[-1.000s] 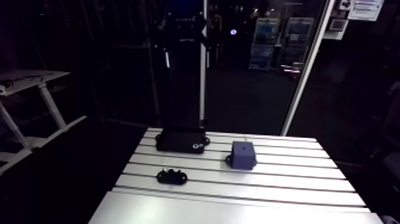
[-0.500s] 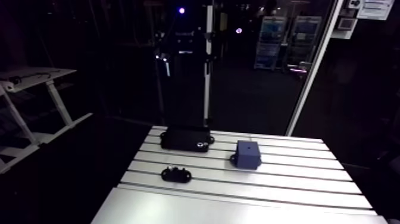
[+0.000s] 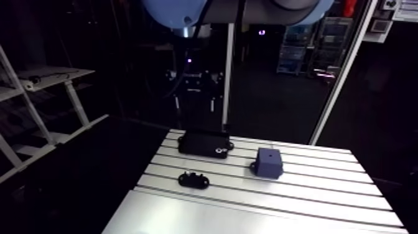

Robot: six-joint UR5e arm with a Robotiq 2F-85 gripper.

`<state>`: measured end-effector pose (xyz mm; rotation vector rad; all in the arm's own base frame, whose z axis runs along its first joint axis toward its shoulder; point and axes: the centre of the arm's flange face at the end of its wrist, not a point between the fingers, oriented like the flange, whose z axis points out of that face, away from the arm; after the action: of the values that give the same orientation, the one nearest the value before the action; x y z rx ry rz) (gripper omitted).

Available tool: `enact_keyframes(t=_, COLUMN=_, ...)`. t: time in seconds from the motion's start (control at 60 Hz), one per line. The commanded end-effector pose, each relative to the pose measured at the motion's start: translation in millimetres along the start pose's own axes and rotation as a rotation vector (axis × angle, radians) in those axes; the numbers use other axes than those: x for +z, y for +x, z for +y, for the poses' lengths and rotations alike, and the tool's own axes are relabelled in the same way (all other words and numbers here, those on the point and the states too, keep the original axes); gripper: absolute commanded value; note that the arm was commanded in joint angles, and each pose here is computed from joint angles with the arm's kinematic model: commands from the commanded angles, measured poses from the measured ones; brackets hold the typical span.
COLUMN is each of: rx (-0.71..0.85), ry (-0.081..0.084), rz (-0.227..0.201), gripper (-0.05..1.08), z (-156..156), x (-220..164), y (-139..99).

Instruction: Pick up the M10 bolt and insert it into the hole until fully seated.

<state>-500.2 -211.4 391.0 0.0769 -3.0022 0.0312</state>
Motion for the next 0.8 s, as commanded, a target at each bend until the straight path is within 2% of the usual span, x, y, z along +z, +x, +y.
enact_keyframes(t=0.017, rx=0.006, ry=-0.003, rz=-0.011, gripper=0.01, z=-1, x=31, y=-16)
enact_keyframes(t=0.167, rx=0.001, ry=-0.004, rz=-0.011, gripper=0.01, z=0, x=42, y=-22)
enact_keyframes(t=0.317, rx=0.003, ry=-0.007, rz=-0.031, gripper=0.01, z=0, x=67, y=-24)
enact_keyframes(t=0.467, rx=-0.012, ry=-0.008, rz=-0.027, gripper=0.01, z=-5, x=86, y=-28)
enact_keyframes(t=0.8, rx=-0.024, ry=-0.004, rz=-0.019, gripper=0.04, z=-11, x=99, y=-29)
